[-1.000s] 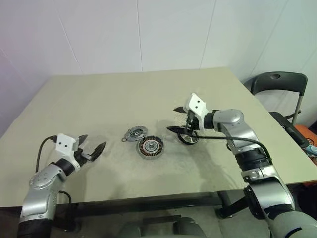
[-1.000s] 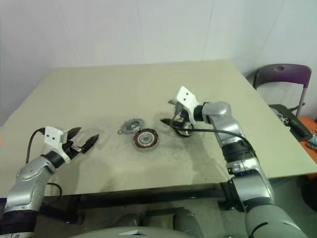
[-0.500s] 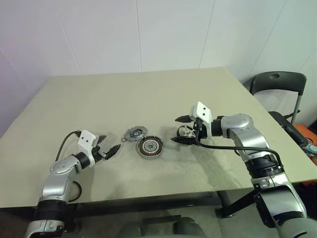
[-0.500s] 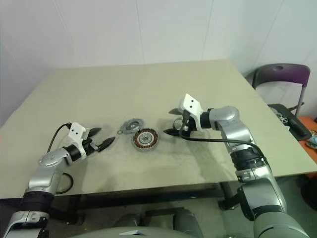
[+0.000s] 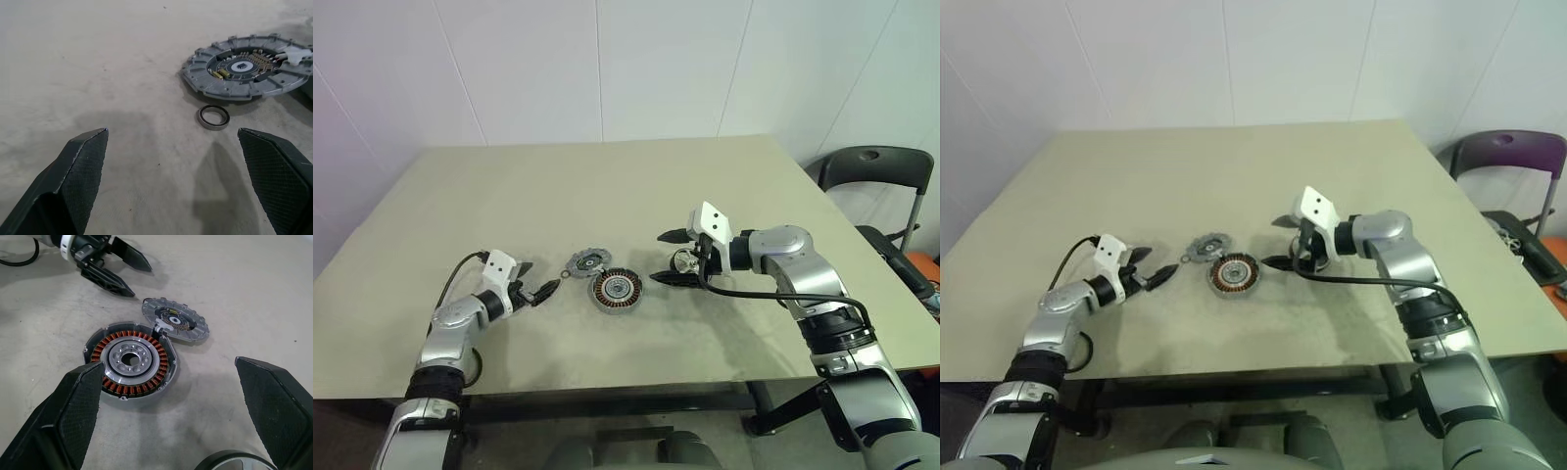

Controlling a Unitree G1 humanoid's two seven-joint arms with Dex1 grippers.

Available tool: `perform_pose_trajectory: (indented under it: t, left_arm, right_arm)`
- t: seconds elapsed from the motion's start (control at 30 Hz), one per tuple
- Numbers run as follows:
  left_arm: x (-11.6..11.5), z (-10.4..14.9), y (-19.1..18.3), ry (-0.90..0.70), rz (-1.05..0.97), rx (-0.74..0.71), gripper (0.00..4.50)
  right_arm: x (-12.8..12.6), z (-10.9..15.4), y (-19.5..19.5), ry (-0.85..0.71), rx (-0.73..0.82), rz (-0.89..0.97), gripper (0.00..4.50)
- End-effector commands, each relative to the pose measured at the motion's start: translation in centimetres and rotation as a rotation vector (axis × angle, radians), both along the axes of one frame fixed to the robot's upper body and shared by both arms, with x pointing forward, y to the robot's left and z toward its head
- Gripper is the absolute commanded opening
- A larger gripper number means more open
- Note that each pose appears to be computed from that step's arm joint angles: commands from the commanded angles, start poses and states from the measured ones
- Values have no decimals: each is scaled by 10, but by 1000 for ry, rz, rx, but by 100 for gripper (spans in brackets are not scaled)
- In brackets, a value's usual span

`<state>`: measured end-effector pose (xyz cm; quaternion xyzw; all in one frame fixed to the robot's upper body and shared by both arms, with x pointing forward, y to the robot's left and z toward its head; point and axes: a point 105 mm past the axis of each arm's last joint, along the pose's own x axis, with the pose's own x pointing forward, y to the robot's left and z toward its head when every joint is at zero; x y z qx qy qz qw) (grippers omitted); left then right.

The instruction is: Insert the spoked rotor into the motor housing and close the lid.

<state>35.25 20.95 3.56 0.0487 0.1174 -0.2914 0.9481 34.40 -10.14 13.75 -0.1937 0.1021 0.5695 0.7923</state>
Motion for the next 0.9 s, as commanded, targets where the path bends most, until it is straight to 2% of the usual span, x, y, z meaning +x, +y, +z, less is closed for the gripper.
perform_pose_trajectory:
  t: [0.03,0.9]
  left_arm:
    - [8,12,-9,-52,-37,8,450]
    - [21,-3,-31,-4,-89,61,450]
  right_arm:
    - [0,13,3,-46,7,14,446]
    - [2,14,6,-60,8,13,446]
